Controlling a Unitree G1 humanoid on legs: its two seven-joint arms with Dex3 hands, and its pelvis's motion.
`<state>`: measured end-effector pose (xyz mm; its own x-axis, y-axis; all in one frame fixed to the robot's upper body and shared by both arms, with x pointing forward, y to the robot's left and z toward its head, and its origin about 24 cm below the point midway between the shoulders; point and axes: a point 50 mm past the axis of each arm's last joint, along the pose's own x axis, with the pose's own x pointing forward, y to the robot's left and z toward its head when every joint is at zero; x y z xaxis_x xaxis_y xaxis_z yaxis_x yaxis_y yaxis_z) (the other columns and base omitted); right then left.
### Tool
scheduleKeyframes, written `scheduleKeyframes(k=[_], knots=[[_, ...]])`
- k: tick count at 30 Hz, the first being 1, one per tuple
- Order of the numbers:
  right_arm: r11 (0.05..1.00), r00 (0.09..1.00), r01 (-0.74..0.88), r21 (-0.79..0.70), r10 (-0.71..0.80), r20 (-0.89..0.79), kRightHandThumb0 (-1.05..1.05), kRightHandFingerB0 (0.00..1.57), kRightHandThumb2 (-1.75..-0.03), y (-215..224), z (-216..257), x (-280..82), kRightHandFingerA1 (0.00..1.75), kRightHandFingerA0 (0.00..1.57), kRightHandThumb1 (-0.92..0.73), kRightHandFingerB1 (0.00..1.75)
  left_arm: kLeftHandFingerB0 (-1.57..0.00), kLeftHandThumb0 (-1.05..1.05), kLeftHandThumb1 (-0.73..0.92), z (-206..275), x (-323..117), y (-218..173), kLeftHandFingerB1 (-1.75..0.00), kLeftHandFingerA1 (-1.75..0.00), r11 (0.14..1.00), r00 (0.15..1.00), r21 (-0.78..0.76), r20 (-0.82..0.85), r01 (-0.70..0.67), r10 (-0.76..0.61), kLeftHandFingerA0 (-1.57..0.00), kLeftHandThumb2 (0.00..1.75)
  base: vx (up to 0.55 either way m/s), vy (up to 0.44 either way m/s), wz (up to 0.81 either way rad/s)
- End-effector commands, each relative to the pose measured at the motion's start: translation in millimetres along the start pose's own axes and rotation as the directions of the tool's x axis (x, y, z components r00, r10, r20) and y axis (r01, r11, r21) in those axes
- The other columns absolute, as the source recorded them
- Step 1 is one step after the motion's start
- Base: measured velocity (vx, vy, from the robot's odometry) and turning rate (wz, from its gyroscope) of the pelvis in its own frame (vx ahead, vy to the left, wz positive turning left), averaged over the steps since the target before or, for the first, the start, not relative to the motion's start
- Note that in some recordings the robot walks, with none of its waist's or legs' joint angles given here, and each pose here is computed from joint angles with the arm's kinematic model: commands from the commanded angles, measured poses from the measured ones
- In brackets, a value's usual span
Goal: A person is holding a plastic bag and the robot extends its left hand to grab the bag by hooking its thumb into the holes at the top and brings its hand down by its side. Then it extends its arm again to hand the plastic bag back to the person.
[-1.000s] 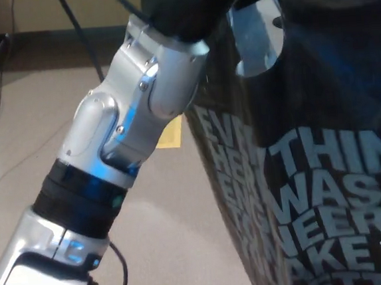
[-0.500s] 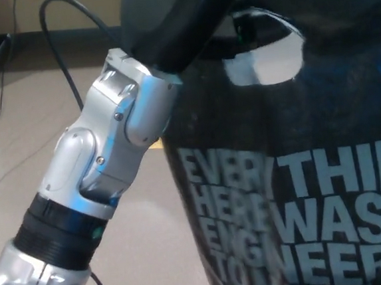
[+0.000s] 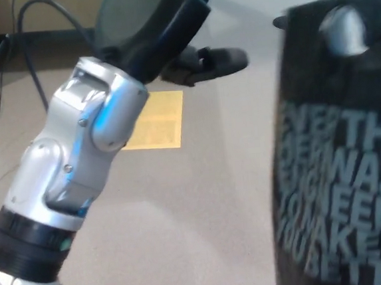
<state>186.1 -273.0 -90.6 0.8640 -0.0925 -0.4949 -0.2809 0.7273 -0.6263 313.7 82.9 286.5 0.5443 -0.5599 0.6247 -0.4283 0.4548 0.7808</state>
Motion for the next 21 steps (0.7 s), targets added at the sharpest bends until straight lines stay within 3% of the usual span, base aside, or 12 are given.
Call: scheduleKeyframes(k=[1,3,4,7,10,11,13,15,16,17,19,21], knots=[[1.0,1.0,0.003,-0.011,-0.003,-0.016,-0.36,0.64,-0.9,-4.3,-5.0,-2.1,0.82,0.82,-0.54,0.63,0.0,-0.81,0.44,-17.8,-27.2,4.1,-0.01,0.0,0.99,0.986,-0.04,-0.092,0.136,-0.14,0.0,0.86,0.0,0.0,0.0],[1.0,1.0,0.004,-0.018,-0.004,-0.026,-0.36,0.62,-0.9,-5.3,-4.7,-0.8,0.81,0.83,-0.54,0.62,0.0,-0.78,0.42,-24.2,-42.4,6.9,-0.02,-0.02,0.991,0.986,-0.054,-0.109,0.121,-0.126,0.0,0.85,0.0,0.0,0.0],[1.0,0.999,0.003,-0.018,-0.003,-0.033,-0.34,0.7,-0.6,-4.9,-5.8,-1.3,0.68,0.84,-0.65,0.45,0.0,-0.77,0.42,-26.9,-50.8,6.6,-0.04,-0.05,0.99,0.985,-0.066,-0.116,0.121,-0.128,0.0,0.84,0.0,0.0,0.0],[1.0,0.999,0.004,-0.018,-0.005,-0.043,-0.34,0.69,-0.6,-4.7,-8.8,-3.1,0.61,0.83,-0.66,0.45,0.0,-0.78,0.45,-37.2,-82.7,2.2,0.0,0.0,0.985,0.976,-0.101,-0.151,0.143,-0.157,0.0,0.82,0.0,0.0,0.0],[1.0,0.999,0.008,0.025,-0.007,-0.045,-0.31,0.65,-0.6,-2.9,-12.3,-6.9,0.59,0.81,-0.65,0.44,-0.02,-0.61,0.38,-46.6,-131.8,-12.4,-0.18,-0.26,0.975,0.951,-0.182,-0.258,0.125,-0.17,-0.03,0.78,0.0,0.0,0.0],[1.0,0.999,0.013,0.028,-0.012,-0.044,-0.3,0.62,-0.6,-3.6,-12.8,-7.2,0.57,0.78,-0.65,0.42,-0.02,-0.63,0.45,-48.6,-149.2,-18.3,-0.25,-0.29,0.971,0.939,-0.205,-0.291,0.125,-0.182,-0.06,0.55,0.0,0.0,0.0],[1.0,0.999,0.01,0.03,-0.008,-0.047,-0.3,0.59,-0.6,-1.0,-14.6,-9.2,0.55,0.77,-0.65,0.42,-0.03,-0.58,0.37,-49.4,-172.7,-25.2,-0.23,-0.35,0.962,0.918,-0.238,-0.336,0.133,-0.21,-0.03,0.77,0.0,0.0,0.0],[1.0,0.999,0.001,0.029,0.0,-0.052,-0.3,0.55,-0.6,0.2,-16.2,-10.4,0.53,0.75,-0.66,0.4,-0.1,-0.62,0.42,-50.7,-197.7,-33.4,-0.24,-0.31,0.951,0.888,-0.278,-0.393,0.132,-0.238,-0.11,0.54,0.0,0.0,0.0],[0.999,0.998,0.0,0.033,0.001,-0.055,-0.29,0.54,-0.6,-0.3,-16.0,-9.7,0.52,0.74,-0.66,0.4,-0.06,-0.57,0.38,-53.8,-222.4,-41.0,-0.32,-0.39,0.941,0.847,-0.311,-0.456,0.135,-0.272,-0.01,0.76,0.0,0.0,0.0],[0.999,0.998,0.004,0.038,-0.001,-0.058,-0.27,0.54,-0.6,-0.5,-15.8,-9.1,0.51,0.73,-0.66,0.4,-0.11,-0.58,0.43,-55.3,-239.7,-46.4,-0.27,-0.29,0.932,0.815,-0.338,-0.501,0.128,-0.293,-0.11,0.54,0.0,0.0,0.0],[0.999,0.998,0.006,0.038,-0.004,-0.058,-0.26,0.55,-0.59,0.5,-16.9,-10.4,0.5,0.72,-0.65,0.4,-0.03,-0.64,0.43,-55.8,-269.1,-53.9,-0.33,-0.35,0.923,0.76,-0.369,-0.566,0.112,-0.319,-0.02,0.74,0.0,0.0,0.0],[0.999,0.998,0.002,0.036,0.0,-0.06,-0.28,0.55,-0.6,1.4,-17.8,-11.3,0.51,0.73,-0.66,0.4,0.0,-0.33,0.22,-56.9,-299.2,-60.6,-0.48,-0.49,0.923,0.693,-0.372,-0.64,0.098,-0.331,0.0,0.83,0.0,0.0,0.0]])
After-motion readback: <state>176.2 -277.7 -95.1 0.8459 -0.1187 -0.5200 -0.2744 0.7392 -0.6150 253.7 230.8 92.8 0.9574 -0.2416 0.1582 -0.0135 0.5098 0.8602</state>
